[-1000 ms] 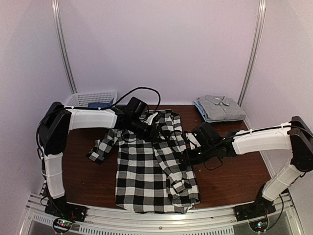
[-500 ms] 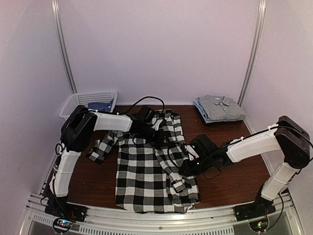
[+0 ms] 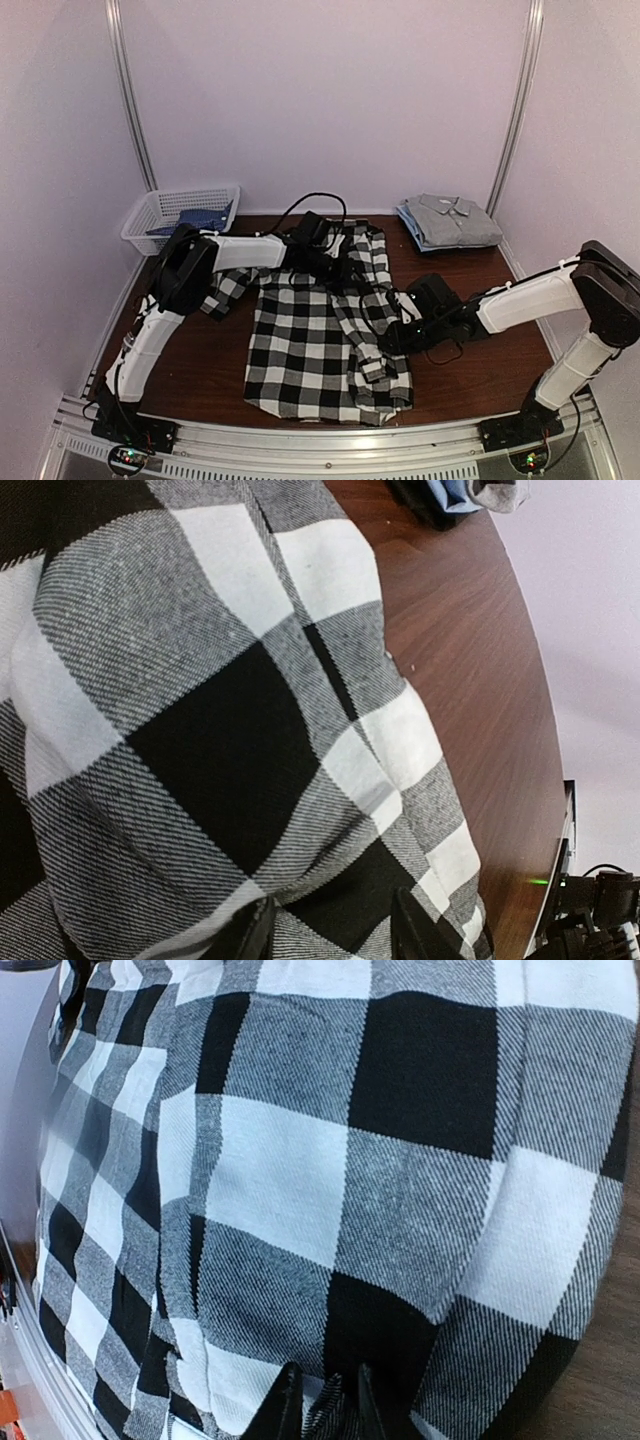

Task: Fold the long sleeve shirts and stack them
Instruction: Move the 1/3-folded shirt to the center of the board, then pick up the sleeve from the center of the board, then pass from the left arm to the right, then pick up the shirt from the center of the board.

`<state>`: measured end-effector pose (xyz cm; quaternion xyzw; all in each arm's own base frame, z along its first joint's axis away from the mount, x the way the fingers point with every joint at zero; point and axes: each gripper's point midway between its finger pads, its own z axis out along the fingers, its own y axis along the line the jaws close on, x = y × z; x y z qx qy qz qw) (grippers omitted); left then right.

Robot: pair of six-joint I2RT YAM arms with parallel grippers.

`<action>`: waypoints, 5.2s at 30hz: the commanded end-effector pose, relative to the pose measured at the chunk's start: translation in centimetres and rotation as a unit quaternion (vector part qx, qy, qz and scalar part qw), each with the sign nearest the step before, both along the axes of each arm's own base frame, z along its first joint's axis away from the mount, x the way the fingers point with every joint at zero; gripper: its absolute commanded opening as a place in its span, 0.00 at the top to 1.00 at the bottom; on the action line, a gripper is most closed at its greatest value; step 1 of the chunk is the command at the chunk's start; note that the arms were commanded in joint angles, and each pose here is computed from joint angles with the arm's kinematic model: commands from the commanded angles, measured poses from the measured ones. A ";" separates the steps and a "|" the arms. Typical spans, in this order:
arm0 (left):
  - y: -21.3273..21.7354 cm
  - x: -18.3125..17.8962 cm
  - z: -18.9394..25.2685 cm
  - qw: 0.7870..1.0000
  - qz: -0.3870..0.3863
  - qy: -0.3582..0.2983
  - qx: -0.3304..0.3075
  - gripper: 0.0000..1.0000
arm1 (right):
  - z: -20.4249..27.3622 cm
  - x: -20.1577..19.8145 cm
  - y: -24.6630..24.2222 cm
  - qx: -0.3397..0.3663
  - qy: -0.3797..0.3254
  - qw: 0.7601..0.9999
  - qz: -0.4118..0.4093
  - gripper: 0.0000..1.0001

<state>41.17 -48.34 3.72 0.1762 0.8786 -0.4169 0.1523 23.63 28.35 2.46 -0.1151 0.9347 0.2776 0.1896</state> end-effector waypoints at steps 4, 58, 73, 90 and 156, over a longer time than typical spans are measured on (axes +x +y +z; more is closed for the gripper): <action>-1.9 1.8 0.0 1.000 0.020 -0.009 -0.016 0.59 | -2.8 -1.1 -5.5 -0.072 0.035 0.996 -0.031 0.77; 31.4 -6.7 -1.8 0.889 0.224 -0.051 0.396 0.40 | 11.5 5.7 -1.1 0.001 -0.106 0.994 -0.027 0.61; 30.8 -6.8 -2.5 0.902 0.193 -0.039 0.383 0.92 | 11.1 5.3 -1.2 0.006 -0.102 0.994 -0.026 0.61; 19.5 -8.8 15.6 0.996 0.059 -0.043 0.055 1.00 | 15.9 5.9 4.5 0.055 -0.199 0.979 0.009 0.55; 25.1 -18.0 6.8 0.982 0.149 0.053 0.108 0.51 | 27.5 23.4 0.6 0.049 -0.313 0.944 -0.090 1.00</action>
